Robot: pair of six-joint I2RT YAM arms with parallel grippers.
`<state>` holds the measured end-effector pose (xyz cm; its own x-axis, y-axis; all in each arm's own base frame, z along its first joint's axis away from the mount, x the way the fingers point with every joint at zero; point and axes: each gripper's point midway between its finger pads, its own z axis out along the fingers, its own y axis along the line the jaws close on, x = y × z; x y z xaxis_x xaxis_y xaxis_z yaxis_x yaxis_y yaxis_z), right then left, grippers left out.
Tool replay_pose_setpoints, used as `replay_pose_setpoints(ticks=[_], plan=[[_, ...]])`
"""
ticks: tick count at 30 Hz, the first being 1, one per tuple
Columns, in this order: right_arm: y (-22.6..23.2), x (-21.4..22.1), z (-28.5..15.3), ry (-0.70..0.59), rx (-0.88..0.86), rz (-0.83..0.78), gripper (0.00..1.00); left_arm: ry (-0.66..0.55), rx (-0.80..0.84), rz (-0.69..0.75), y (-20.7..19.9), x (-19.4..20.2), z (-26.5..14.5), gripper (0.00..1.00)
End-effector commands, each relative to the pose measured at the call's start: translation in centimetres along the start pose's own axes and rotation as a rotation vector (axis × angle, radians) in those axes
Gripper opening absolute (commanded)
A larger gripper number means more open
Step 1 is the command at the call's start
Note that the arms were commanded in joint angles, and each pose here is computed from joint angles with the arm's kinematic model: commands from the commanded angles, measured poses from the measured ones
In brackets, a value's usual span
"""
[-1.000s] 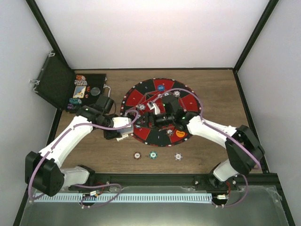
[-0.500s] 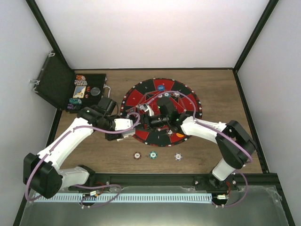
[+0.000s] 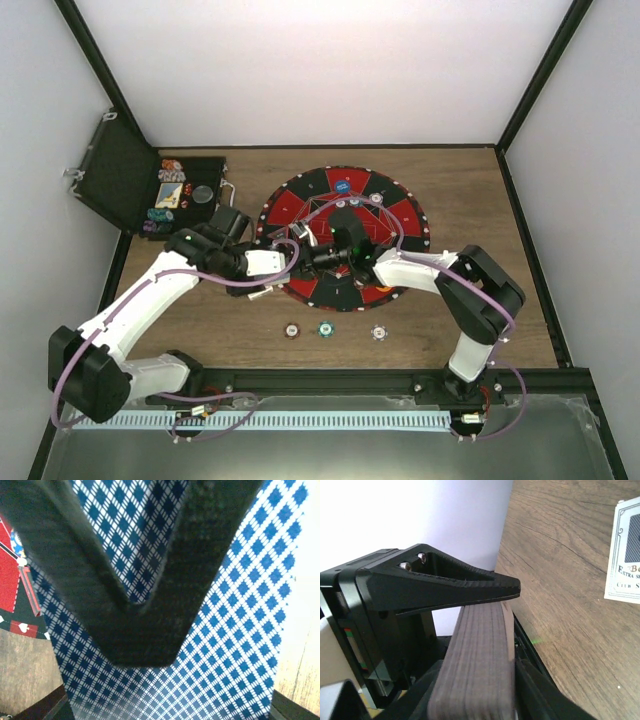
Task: Distribute texas hold em gaming equipment
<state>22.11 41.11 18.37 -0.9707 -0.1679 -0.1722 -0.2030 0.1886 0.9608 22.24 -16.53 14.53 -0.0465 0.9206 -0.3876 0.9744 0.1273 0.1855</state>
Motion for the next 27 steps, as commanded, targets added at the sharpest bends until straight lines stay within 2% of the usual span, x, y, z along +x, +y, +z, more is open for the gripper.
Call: replay_pose_setpoints(ticks=[1,3,5,7,10,18,27], plan=[[2.4,0.1,0.4,0.024,-0.110,-0.030,0.31,-0.090,-0.069,0.021,1.2,-2.1,-1.3,0.29],[2.5,0.3,0.3,0.026,-0.124,-0.020,0.24,-0.120,-0.096,0.022,1.5,-2.6,-1.7,0.58],[2.7,0.5,0.2,0.026,-0.136,-0.018,0.17,-0.175,-0.133,0.030,1.7,-3.4,-2.5,0.78],[2.8,0.6,0.1,0.025,-0.137,-0.018,0.15,-0.219,-0.130,0.033,1.3,-3.9,-2.8,0.89],[3.1,0.6,-0.1,0.019,-0.142,-0.024,0.14,-0.268,-0.067,-0.007,0.5,-4.9,-3.1,0.99],[4.2,0.7,-0.6,0.010,-0.172,-0.030,0.13,-0.311,0.016,0.013,-1.2,-5.3,-2.9,1.00],[4.8,1.1,-0.5,0.015,-0.182,-0.041,0.13,-0.290,0.013,-0.001,-1.0,-4.1,-2.2,0.85]])
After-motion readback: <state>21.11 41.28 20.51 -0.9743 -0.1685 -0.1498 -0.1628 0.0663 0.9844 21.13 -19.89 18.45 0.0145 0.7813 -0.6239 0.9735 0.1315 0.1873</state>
